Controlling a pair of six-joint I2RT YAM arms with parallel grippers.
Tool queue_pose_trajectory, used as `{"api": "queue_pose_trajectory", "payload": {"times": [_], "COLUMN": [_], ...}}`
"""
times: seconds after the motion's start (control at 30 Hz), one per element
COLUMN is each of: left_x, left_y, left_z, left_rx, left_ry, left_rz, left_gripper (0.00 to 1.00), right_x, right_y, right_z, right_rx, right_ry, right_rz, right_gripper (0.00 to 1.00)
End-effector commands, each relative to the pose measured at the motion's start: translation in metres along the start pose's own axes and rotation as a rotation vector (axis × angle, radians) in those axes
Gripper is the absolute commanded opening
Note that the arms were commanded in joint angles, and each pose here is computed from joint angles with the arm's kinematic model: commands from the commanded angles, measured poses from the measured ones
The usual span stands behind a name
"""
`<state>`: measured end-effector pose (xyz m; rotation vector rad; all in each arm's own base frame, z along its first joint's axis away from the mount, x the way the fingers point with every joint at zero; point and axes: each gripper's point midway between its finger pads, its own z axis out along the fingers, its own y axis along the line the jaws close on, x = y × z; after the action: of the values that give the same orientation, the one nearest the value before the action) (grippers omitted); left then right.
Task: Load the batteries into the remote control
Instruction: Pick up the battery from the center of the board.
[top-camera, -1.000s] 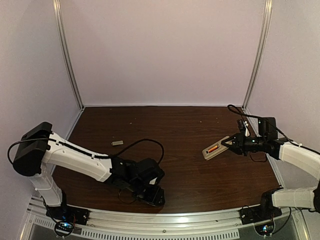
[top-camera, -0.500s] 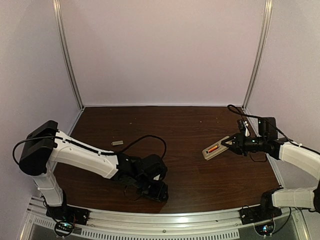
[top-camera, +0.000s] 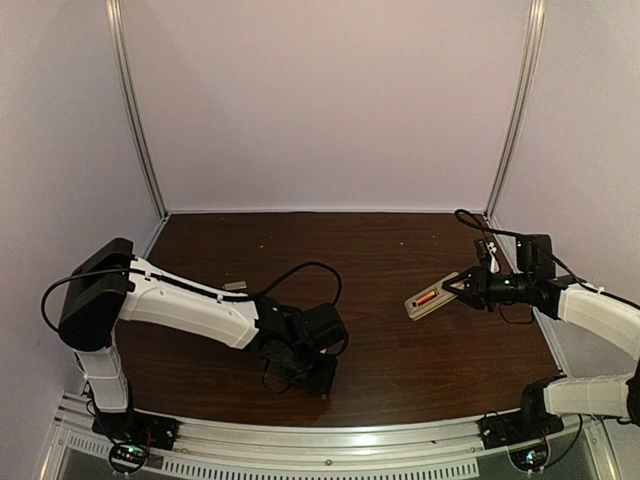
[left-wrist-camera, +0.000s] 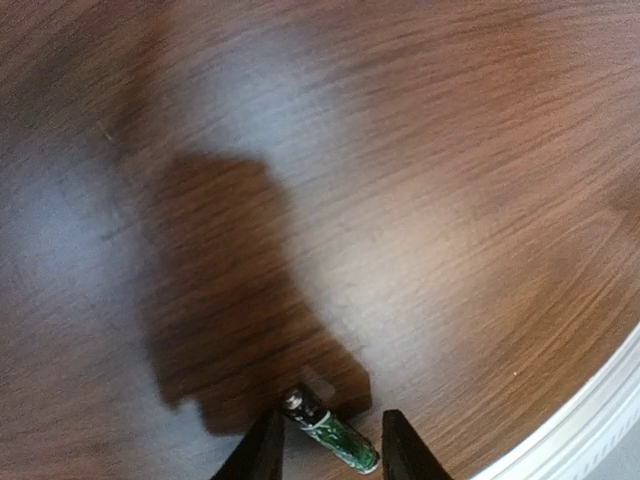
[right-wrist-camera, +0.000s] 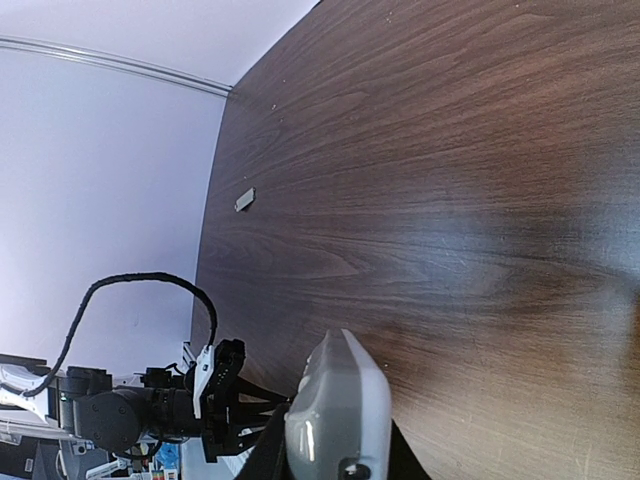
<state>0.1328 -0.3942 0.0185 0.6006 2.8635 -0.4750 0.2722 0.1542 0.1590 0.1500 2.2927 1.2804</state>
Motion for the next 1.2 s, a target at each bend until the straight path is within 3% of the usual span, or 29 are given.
{"api": "queue_pose_trajectory", "payload": {"times": [0.0,0.33,0.7,0.97,1.17], "left_x": [0.011,0.006,0.008,-0.047,-0.09], "left_y": [0.029,0.011,0.007,-0.03,-0.058], "left_z": [0.011,0.015,0.009,-0.063,-0.177], "left_rx": [-0.142,-0.193,-0.166,-0.003,0.207], "left_ry": [0.053,0.066,0.076,-0.255,-0.693], "left_rz": [0.084,0.318,0.516,0.571,0.608], "left_gripper": [0.3,0.06,0.05,0.0,0.0], "right_x": [-0.001,0.001,0.009,0.027,0.043], "right_y": [-0.002,-0.002,0.003,0.029,0.062], "right_z": [0.0,0.0,0.002,0.014,0.029], "right_rx": [0.003,-0.001,-0.034,-0.113,-0.199], "right_ry": [-0.005,0.0,0.03,0.093,0.136], "right_rz": [-0.013,-0.012,-0.01,-0.051,-0.105], "right_gripper": [0.0,0.0,0.0,0.0,0.0]}}
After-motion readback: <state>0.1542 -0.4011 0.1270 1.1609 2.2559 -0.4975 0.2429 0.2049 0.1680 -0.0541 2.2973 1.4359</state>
